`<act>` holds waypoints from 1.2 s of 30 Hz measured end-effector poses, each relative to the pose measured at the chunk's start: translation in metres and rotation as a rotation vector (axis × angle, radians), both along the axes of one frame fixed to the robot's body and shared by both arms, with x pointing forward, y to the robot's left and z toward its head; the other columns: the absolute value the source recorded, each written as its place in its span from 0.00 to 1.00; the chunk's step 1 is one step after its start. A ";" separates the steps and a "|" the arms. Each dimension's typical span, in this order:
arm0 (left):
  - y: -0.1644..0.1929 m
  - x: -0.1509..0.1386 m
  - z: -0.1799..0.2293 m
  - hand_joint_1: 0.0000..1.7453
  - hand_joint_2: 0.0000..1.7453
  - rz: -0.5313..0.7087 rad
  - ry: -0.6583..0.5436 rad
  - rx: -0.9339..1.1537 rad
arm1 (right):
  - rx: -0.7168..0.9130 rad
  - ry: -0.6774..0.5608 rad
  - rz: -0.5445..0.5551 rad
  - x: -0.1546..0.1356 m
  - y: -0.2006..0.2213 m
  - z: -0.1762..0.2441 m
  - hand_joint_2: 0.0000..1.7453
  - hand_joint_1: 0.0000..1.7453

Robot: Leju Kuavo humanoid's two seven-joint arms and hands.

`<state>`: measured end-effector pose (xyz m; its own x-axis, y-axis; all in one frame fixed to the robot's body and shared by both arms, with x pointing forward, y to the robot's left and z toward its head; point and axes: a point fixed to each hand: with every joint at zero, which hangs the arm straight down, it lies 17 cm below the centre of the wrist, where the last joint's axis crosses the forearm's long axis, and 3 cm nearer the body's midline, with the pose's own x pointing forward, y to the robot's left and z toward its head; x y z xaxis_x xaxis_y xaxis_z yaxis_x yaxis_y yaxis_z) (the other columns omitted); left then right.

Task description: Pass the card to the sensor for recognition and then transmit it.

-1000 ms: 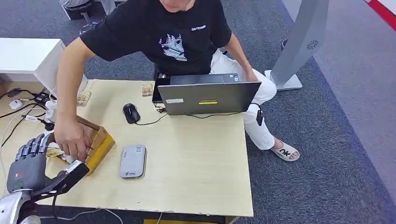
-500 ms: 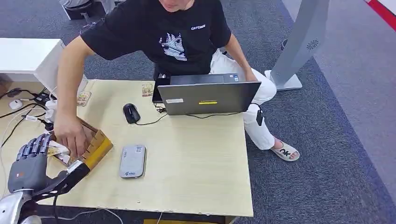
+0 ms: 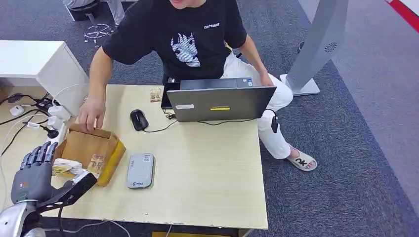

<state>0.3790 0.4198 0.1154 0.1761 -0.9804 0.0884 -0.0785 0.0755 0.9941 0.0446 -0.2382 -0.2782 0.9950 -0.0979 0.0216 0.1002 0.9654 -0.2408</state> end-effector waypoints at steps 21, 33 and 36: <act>-0.002 0.007 0.001 0.00 1.00 -0.004 -0.006 -0.005 | 0.001 0.000 0.003 0.000 0.000 0.000 1.00 0.00; -0.027 0.012 0.014 0.00 1.00 -0.101 -0.088 -0.058 | -0.001 -0.007 0.013 0.001 -0.001 0.000 1.00 0.00; -0.038 0.013 0.017 0.00 1.00 -0.126 -0.103 -0.073 | -0.002 -0.009 0.013 0.002 -0.001 0.000 1.00 0.00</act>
<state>0.3917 0.3823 0.1319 0.0389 -0.9845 0.1709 -0.1649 0.1624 0.9728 0.0465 -0.2389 -0.2782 0.9959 -0.0847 0.0309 0.0896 0.9663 -0.2415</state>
